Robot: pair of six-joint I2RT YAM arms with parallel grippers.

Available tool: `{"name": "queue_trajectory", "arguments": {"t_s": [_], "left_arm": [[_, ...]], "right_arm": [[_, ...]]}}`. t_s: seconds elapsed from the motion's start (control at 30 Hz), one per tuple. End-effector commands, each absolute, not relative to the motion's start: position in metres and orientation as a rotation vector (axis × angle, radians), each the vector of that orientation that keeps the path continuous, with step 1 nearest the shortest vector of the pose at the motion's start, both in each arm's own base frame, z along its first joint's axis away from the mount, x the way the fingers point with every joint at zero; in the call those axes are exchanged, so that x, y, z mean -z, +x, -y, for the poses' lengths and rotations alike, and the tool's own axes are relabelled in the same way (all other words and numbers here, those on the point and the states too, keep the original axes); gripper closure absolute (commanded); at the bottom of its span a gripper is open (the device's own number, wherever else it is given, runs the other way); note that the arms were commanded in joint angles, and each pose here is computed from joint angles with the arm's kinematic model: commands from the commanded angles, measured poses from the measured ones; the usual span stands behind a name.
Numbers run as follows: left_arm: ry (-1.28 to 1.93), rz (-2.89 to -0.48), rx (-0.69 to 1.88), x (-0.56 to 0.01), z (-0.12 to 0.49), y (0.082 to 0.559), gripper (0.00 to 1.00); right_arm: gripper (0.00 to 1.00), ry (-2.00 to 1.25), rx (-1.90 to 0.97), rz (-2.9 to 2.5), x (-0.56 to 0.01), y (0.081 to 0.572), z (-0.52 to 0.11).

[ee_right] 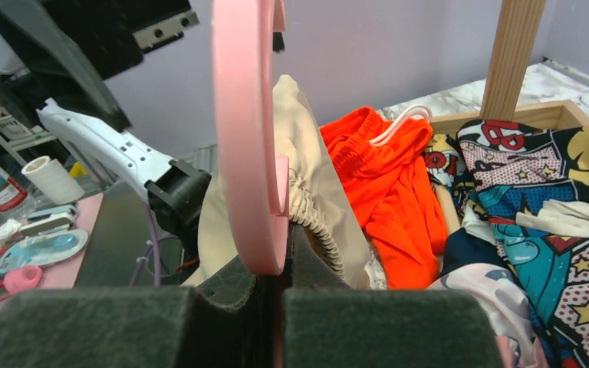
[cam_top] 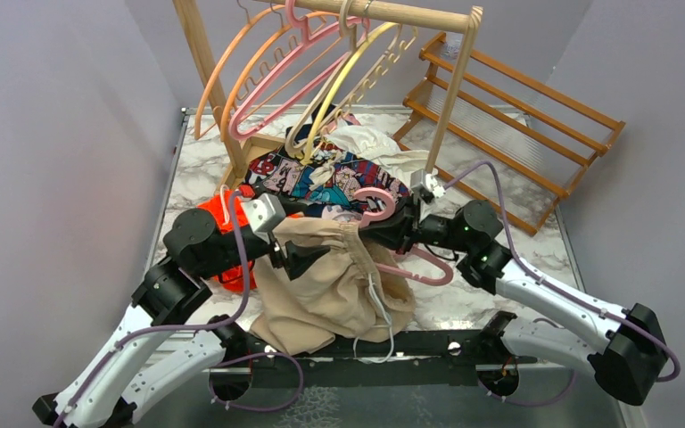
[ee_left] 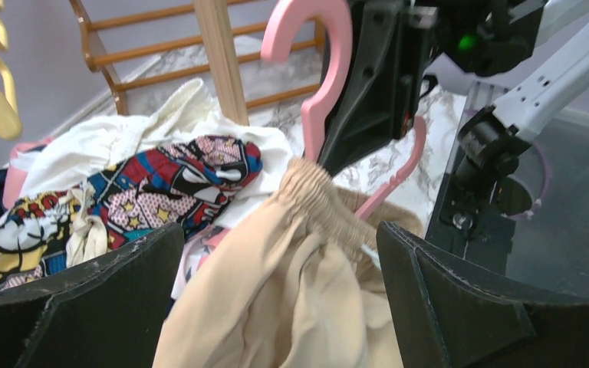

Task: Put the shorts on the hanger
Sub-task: Hang the shorts on the hanger.

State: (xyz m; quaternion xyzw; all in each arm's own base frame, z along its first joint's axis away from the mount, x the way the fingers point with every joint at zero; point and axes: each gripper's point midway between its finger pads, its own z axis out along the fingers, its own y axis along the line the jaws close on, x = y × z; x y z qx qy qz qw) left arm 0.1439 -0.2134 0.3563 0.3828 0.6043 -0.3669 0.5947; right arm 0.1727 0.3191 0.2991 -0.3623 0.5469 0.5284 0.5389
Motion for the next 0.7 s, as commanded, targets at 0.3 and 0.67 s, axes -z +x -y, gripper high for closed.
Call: {"name": "queue_trajectory", "arguments": {"t_s": [0.3,0.67], "left_arm": [[1.132,-1.395,0.868,-0.323,0.24,0.147,0.02],[1.272,-1.368,1.036,-0.317,0.256,0.125,0.27]], "right_arm": [[0.99,-1.024,-1.425,-1.152,-0.303,0.129,-0.295],[0.99,-1.017,-1.428,-1.158,-0.3,0.129,-0.294]]}}
